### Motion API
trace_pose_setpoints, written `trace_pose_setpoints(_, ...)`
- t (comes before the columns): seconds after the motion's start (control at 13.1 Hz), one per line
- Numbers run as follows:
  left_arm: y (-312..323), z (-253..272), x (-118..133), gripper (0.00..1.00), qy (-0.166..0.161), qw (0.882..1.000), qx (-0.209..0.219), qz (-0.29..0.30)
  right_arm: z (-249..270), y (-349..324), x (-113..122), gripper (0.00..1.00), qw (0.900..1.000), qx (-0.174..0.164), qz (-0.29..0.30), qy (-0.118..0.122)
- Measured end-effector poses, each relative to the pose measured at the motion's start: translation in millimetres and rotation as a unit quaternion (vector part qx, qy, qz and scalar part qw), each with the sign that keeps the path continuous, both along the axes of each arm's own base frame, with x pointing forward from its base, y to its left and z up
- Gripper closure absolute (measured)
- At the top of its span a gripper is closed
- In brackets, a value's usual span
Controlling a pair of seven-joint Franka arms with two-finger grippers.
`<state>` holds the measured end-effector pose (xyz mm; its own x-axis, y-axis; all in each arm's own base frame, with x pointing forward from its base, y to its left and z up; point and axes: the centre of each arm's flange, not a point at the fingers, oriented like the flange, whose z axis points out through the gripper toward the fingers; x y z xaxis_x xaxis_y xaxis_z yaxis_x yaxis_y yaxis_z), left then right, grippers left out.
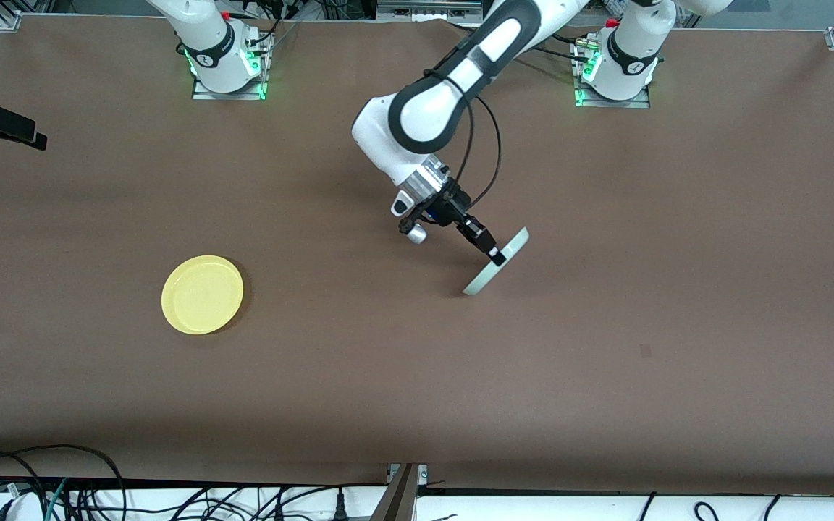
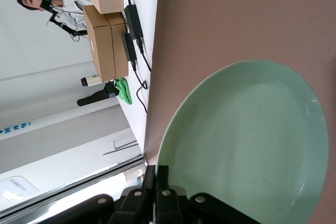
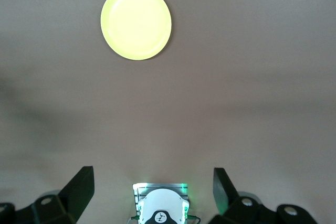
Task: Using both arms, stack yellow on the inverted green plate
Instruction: 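Lift the green plate with the left gripper and turn it over, then lower the inverted green plate mid-table and open the left gripper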
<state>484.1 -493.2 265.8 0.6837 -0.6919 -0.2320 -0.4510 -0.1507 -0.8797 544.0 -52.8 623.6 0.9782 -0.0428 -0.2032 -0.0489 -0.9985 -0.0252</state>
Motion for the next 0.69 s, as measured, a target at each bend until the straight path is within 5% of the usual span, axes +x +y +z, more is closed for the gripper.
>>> trace_pose_setpoints(0.69, -47.4, -42.7, -52.0, 0.97, -0.116, 0.993, -0.031, -0.002, 0.0, -0.1, 0.0, 0.00, 1.000, 0.000, 0.000, 0.000)
